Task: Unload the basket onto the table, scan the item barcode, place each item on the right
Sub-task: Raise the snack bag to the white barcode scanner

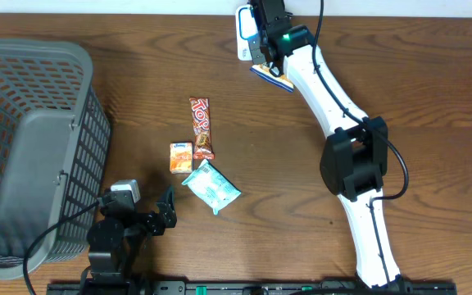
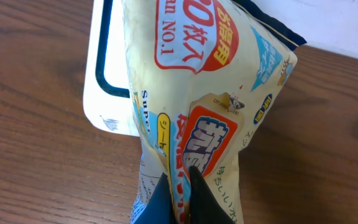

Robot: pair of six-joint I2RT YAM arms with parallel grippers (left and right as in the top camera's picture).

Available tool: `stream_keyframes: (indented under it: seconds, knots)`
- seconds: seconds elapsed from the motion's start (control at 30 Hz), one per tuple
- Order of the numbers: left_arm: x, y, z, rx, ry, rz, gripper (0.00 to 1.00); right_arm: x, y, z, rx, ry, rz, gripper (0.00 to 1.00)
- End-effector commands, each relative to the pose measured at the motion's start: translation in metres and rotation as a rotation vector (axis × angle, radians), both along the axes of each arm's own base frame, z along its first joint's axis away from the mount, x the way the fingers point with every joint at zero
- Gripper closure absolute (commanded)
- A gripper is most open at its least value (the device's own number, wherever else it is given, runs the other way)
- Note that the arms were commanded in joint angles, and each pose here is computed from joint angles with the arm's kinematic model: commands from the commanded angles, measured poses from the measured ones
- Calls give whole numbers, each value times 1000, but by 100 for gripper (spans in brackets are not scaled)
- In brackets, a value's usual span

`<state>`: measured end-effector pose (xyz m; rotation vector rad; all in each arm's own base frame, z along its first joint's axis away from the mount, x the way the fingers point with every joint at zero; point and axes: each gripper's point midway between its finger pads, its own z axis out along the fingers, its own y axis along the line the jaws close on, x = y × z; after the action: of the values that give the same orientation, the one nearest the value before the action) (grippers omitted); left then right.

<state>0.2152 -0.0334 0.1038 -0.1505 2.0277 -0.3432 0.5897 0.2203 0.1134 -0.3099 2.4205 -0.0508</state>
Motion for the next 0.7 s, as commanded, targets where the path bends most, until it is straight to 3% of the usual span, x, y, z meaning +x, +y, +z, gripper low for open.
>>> stream_keyframes:
  seconds: [0.0, 0.27, 0.4, 0.67]
  knots:
    - [-3, -2, -10, -11, 32, -7, 2, 2, 10, 6, -20, -31, 15, 99]
    - [-3, -2, -10, -11, 32, -7, 2, -8, 15, 1, -62, -2, 34, 99]
    - [-3, -2, -10, -11, 32, -7, 2, -12, -7, -1, -173, 9, -23, 99]
    - [-3, -2, -10, -11, 32, -7, 2, -55, -58, -9, -345, 199, -84, 99]
